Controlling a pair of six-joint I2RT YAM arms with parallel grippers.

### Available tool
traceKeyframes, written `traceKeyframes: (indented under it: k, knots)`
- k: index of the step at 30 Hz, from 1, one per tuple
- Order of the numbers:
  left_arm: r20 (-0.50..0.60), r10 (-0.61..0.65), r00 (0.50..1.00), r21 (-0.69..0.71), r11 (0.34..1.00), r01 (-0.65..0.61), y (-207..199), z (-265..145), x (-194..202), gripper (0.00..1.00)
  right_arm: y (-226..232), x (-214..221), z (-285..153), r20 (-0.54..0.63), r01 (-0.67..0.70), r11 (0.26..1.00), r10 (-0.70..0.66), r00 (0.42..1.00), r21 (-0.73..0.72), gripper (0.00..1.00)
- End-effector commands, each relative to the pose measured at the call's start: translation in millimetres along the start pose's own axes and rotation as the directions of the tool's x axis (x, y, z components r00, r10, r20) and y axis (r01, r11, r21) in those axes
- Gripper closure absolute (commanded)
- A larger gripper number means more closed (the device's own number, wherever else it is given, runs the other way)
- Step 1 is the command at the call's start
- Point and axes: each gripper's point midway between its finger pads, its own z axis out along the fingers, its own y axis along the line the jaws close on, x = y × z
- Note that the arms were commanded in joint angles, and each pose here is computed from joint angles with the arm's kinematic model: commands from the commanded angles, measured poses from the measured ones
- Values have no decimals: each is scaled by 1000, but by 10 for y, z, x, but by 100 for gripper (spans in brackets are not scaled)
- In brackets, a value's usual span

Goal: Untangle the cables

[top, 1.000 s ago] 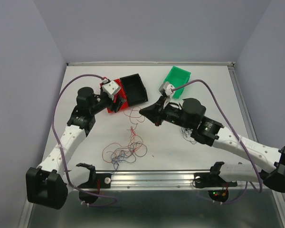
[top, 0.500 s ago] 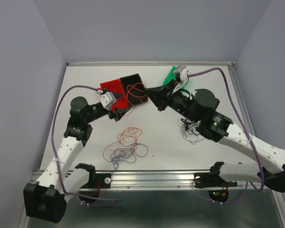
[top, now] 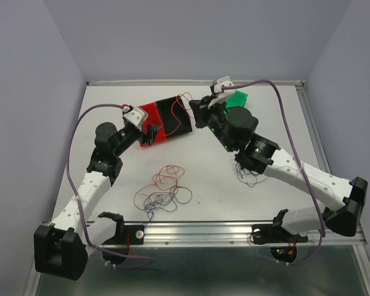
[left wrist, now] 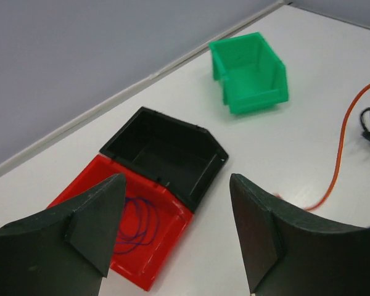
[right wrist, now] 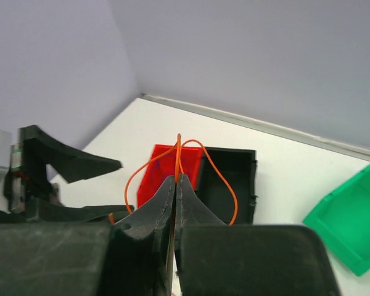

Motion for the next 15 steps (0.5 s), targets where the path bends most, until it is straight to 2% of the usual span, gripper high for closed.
traceKeyframes:
  k: [1,4,5,9,13,15]
  knots:
    - [-7,-15,1000,-256,967,13,494,8,-2,21,-485,-231,202,55,52,964,-68,996,261,99]
    - [-32,-21,999,-278,961,12,556,33,66,21,-990,7,452,8,70,919,-79,997,388,99]
    - [-39,-23,999,-286,958,11,573,34,82,21,-1305,40,508,0,68,894,-76,997,442,99]
    - [-44,-17,999,-293,956,3,588,23,97,21,-1925,540,805,-88,68,846,-25,996,529,99]
    - [-37,-10,999,-297,955,-2,586,1,75,21,-2452,742,947,-95,31,805,31,995,592,99]
    - [-37,-8,999,-298,954,-4,586,-5,80,21,-2768,942,989,-116,39,761,47,992,648,99]
